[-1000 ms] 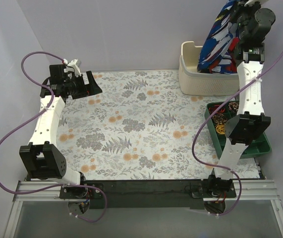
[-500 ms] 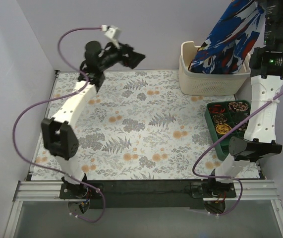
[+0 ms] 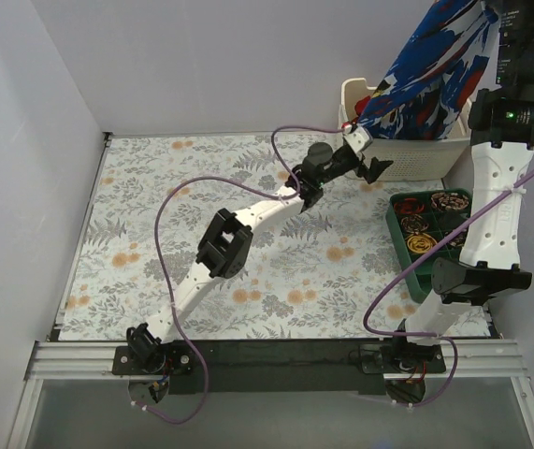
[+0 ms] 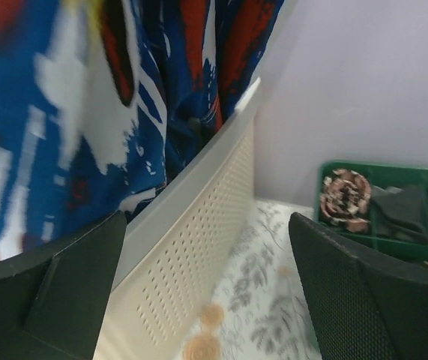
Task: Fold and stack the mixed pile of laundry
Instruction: Pick up the trousers from the bin, then place the trousers at the center of the board, then flatten out the trousers at the center of the board.
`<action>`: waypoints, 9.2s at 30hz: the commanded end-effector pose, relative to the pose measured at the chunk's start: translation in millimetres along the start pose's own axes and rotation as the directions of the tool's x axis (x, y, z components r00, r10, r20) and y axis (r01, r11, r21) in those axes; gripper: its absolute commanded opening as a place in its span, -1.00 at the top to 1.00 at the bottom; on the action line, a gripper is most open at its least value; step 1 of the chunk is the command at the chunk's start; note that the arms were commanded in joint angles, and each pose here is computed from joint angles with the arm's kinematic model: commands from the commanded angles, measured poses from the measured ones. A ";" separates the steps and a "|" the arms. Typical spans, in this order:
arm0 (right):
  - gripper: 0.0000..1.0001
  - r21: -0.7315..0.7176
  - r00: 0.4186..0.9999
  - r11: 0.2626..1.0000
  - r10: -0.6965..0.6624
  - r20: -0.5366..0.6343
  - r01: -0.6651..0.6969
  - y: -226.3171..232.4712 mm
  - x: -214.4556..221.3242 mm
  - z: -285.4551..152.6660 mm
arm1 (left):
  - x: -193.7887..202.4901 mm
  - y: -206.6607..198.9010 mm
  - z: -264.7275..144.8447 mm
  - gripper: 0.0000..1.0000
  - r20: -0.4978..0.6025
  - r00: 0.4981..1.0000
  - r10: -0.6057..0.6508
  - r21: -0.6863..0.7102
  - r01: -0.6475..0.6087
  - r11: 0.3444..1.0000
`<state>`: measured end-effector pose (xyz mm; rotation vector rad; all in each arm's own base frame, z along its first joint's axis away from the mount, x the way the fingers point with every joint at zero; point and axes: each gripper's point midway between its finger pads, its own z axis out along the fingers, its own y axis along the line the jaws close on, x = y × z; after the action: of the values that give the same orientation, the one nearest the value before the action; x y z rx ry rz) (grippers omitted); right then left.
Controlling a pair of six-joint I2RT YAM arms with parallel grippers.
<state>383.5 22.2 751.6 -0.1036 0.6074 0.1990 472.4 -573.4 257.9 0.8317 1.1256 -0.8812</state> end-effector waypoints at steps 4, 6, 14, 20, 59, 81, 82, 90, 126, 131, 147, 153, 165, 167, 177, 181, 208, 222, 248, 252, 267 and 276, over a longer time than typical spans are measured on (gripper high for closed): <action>0.97 -0.109 0.935 0.991 0.108 0.337 -0.075 39.6 -142.9 -13.3 | -89.0 9.5 8.6 -0.76 0.325 0.914 0.242 -0.200 -0.184 0.962; 0.97 -0.142 0.923 0.984 0.148 0.356 -0.103 49.4 -156.2 -17.1 | -97.8 8.4 6.8 -0.76 0.367 0.894 0.258 -0.230 -0.182 0.956; 0.97 -0.287 0.873 0.940 0.290 0.392 -0.184 90.2 -187.7 -25.8 | -125.3 3.3 3.7 -0.73 0.473 0.846 0.247 -0.252 -0.138 0.958; 0.97 -0.363 0.829 0.924 0.294 0.476 -0.119 114.7 -228.1 -45.1 | -160.7 25.5 -12.9 -0.70 0.511 0.792 0.334 -0.390 -0.133 0.911; 0.97 -0.349 0.906 0.850 0.422 0.002 -0.395 170.6 -57.8 -46.8 | -418.3 93.4 -291.3 1.00 0.243 0.804 0.543 -0.593 -0.319 0.739; -0.75 -0.297 0.098 0.709 -0.307 -0.947 -0.639 221.9 277.5 -503.0 | -54.8 -54.6 -526.3 -0.60 -0.790 0.585 -0.184 -0.130 0.133 0.982; -0.97 -0.341 0.127 0.675 -0.347 -0.929 -0.654 224.2 275.9 -501.3 | -52.1 -57.5 -536.1 -0.60 -0.807 0.549 -0.219 -0.154 0.163 0.975; -0.93 -0.334 -0.084 0.635 -0.534 -0.841 -0.697 202.9 286.0 -559.0 | -58.4 25.0 -622.2 -0.61 -0.780 0.470 -0.414 -0.403 0.129 0.906; 0.97 -0.393 -0.050 0.866 -0.427 -0.903 -0.308 81.1 342.2 -393.3 | -138.4 287.2 -639.3 1.00 -0.645 0.721 -0.254 -0.577 -0.242 0.780; 0.97 -0.445 -0.042 0.850 -0.474 -0.879 -0.281 50.0 315.5 -397.0 | -230.2 298.6 -654.5 1.00 -0.598 0.791 -0.133 -0.605 -0.337 0.722; -0.80 -0.323 -0.279 0.787 -0.518 -0.809 -0.526 58.9 305.0 -512.3 | -20.1 46.8 -790.7 0.68 -0.972 0.182 -0.146 -0.187 -0.236 0.954; -0.65 -0.338 -0.259 0.723 -0.578 -0.774 -0.603 87.2 293.6 -533.8 | -12.1 62.0 -799.7 0.24 -0.922 0.223 -0.316 -0.358 -0.178 0.917; -0.53 -0.278 -0.259 0.619 -0.634 -0.729 -0.735 156.1 296.0 -593.7 | -3.4 58.2 -797.0 0.26 -0.900 0.253 -0.356 -0.398 -0.142 0.906; -0.53 -0.287 -0.275 0.622 -0.649 -0.709 -0.728 153.2 303.3 -601.8 | -2.2 63.9 -801.3 0.59 -0.895 0.248 -0.370 -0.413 -0.152 0.898; -0.58 -0.381 -0.292 0.596 -0.736 -0.610 -0.707 148.9 338.5 -640.4 | -7.2 113.6 -822.4 1.00 -0.829 0.266 -0.491 -0.534 -0.118 0.837; -0.59 -0.394 -0.306 0.591 -0.753 -0.583 -0.704 145.5 345.8 -649.6 | -5.7 82.9 -800.9 0.20 -0.828 0.280 -0.486 -0.506 0.004 0.863; 0.97 -0.401 -0.231 0.570 -0.737 -0.635 -0.717 141.0 241.8 -593.1 | 33.2 113.6 -852.5 1.00 -0.861 0.141 -0.489 -0.509 -0.260 0.820; 0.97 -0.276 -0.209 0.504 -0.708 -0.674 -0.818 140.2 203.0 -589.4 | -1.1 149.1 -858.6 1.00 -0.808 0.271 -0.523 -0.589 -0.361 0.723; 0.74 -0.401 -0.355 0.786 -0.585 -0.729 -0.471 118.4 429.9 -505.1 | 5.4 149.8 -862.0 1.00 -0.741 0.305 -0.599 -0.671 -0.360 0.648; 0.97 -0.441 -0.260 0.788 -0.576 -0.775 -0.429 119.4 420.3 -462.7 | 5.4 152.1 -862.5 1.00 -0.724 0.318 -0.611 -0.689 -0.358 0.630; -0.29 -0.190 -0.378 0.643 -0.635 -0.673 -0.742 114.4 274.7 -594.7 | 0.5 146.6 -848.1 1.00 -0.696 0.352 -0.626 -0.717 -0.295 0.632; -0.30 -0.145 -0.484 0.725 -0.581 -0.655 -0.674 84.0 305.7 -627.5 | 1.7 141.4 -840.7 1.00 -0.704 0.357 -0.614 -0.708 -0.284 0.647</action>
<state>246.0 62.0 75.3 -1.3072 2.7127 0.5501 267.3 239.5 59.3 0.3852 2.5349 0.1031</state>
